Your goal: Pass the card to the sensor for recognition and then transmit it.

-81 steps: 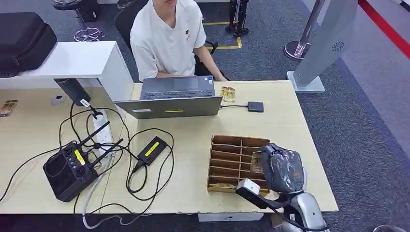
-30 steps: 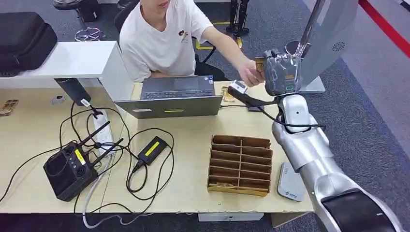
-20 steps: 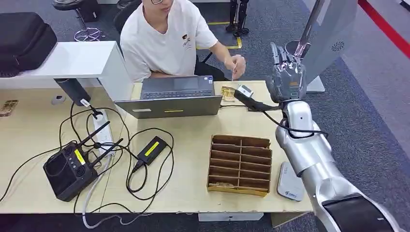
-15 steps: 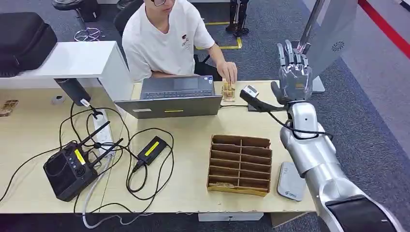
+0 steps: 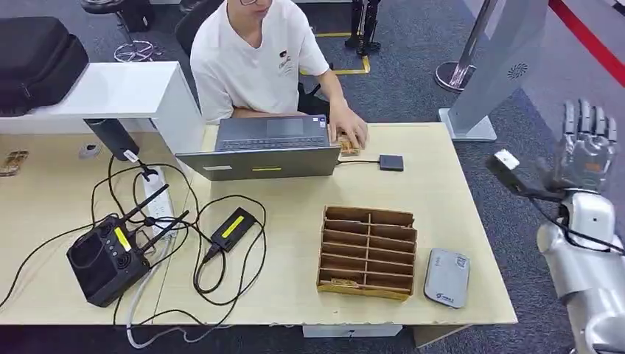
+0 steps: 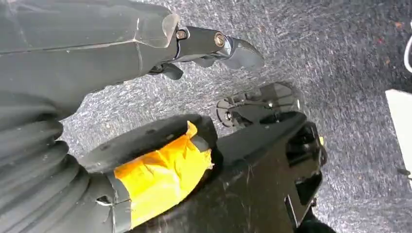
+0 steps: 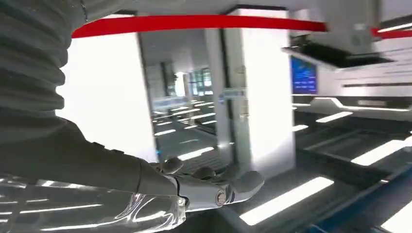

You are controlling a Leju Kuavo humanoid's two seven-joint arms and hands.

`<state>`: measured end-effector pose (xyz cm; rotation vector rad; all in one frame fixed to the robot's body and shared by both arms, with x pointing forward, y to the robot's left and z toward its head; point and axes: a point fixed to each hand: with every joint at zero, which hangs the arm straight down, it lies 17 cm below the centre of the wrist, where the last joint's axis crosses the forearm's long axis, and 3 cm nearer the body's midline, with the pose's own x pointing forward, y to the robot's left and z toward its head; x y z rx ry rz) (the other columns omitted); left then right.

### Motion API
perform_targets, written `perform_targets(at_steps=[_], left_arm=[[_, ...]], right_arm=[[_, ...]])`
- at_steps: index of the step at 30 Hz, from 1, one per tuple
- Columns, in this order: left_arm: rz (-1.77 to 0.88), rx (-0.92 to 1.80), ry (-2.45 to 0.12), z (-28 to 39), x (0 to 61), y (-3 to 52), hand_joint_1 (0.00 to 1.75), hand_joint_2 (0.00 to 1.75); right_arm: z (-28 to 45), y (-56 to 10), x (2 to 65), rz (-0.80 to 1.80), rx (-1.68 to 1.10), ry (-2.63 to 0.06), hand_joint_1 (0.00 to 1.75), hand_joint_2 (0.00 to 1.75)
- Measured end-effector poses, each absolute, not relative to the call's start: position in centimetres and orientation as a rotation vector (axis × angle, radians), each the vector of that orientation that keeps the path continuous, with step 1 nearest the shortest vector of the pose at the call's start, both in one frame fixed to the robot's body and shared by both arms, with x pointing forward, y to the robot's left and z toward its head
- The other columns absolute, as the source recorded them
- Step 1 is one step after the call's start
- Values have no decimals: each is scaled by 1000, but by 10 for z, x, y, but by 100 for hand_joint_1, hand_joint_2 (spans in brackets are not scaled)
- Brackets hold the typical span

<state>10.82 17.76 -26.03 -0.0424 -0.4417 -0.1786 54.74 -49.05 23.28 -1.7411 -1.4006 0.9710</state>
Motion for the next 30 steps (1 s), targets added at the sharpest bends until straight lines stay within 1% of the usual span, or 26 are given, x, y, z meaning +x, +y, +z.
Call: perform_targets(at_steps=[5,10,14,16,21,24,28,30], left_arm=[[-163,-31,-440,-261,109,183,0,175],[-140,-23,-435,-262,107,188,0,175],[-132,-16,-428,-263,105,192,0,175],[-113,-22,-403,-265,101,193,0,175],[-75,-22,-346,-268,92,195,0,175],[-64,-18,-323,-270,88,197,0,175],[-50,-11,-297,-271,84,198,0,175],[-47,-8,-273,-272,80,199,0,175]], right_arm=[[232,-545,521,942,-1792,-1308,0,175],[233,-616,477,868,-1834,-1195,0,175],[233,-689,414,818,-1863,-1060,0,175],[227,-714,383,848,-1881,-981,0,175],[202,-759,315,943,-1896,-772,0,175],[180,-780,276,949,-1871,-671,0,175],[126,-797,214,887,-1789,-548,0,175],[89,-797,177,792,-1740,-484,0,175]])
